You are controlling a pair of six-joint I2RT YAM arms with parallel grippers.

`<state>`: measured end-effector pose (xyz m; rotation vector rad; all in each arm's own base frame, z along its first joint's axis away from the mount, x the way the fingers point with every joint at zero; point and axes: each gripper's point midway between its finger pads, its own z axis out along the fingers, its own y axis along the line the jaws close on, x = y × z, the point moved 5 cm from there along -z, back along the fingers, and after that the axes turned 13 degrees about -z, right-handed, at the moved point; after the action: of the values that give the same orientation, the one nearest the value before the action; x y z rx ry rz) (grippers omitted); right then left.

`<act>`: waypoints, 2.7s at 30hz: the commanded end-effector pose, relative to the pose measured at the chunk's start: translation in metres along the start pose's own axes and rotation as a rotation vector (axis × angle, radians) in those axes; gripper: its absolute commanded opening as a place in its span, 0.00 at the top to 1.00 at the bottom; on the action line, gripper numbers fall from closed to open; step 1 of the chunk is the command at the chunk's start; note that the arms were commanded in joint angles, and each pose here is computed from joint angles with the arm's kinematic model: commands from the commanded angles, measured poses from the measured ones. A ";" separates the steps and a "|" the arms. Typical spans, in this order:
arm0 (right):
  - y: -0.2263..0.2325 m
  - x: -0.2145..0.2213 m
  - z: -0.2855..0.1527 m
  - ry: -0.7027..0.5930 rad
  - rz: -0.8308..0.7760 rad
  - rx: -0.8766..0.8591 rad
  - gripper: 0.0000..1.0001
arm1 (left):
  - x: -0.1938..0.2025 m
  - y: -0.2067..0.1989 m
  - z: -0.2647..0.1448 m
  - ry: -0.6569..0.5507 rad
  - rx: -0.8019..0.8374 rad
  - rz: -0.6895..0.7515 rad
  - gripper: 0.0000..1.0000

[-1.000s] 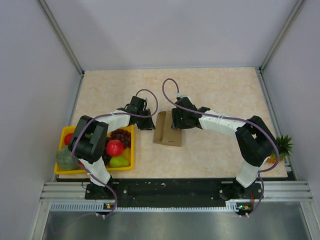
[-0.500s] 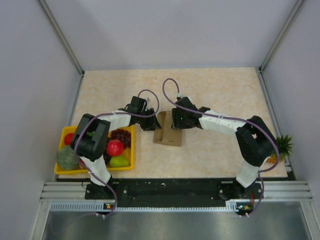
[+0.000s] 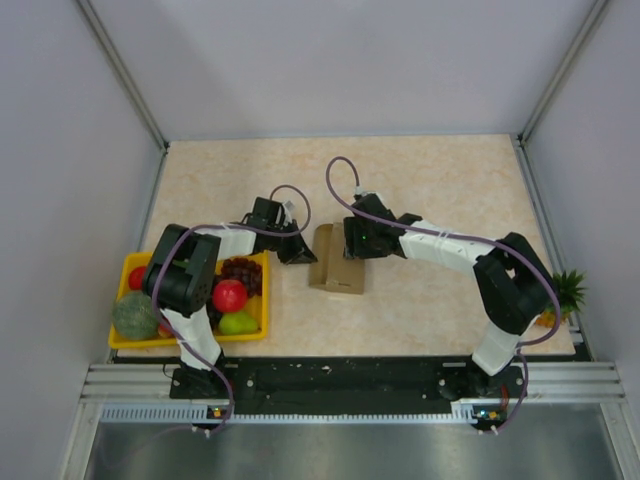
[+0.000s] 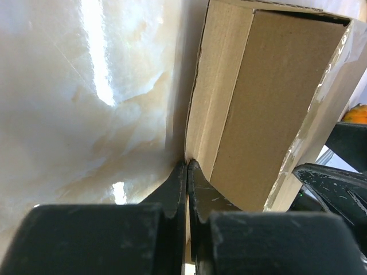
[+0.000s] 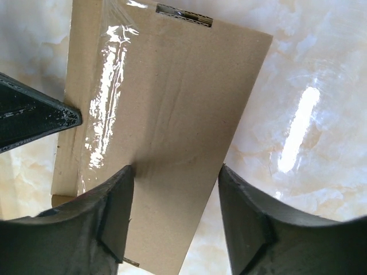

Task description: Unpack the express box

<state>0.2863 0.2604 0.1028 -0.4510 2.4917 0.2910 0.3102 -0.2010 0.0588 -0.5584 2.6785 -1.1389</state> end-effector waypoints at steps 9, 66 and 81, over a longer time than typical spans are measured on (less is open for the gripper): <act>-0.012 -0.032 -0.076 -0.135 -0.031 0.075 0.15 | 0.002 -0.039 -0.047 0.000 -0.053 0.067 1.00; -0.036 0.018 -0.069 -0.096 0.013 0.149 0.26 | -0.004 -0.116 -0.144 -0.164 0.031 0.275 1.00; -0.027 -0.009 -0.095 -0.203 0.074 0.093 0.35 | 0.003 -0.130 -0.157 -0.117 0.065 0.291 1.00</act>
<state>0.2460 0.1999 0.1466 -0.3291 2.4110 0.1330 0.2968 -0.1811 0.2390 -0.2589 2.5620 -1.0255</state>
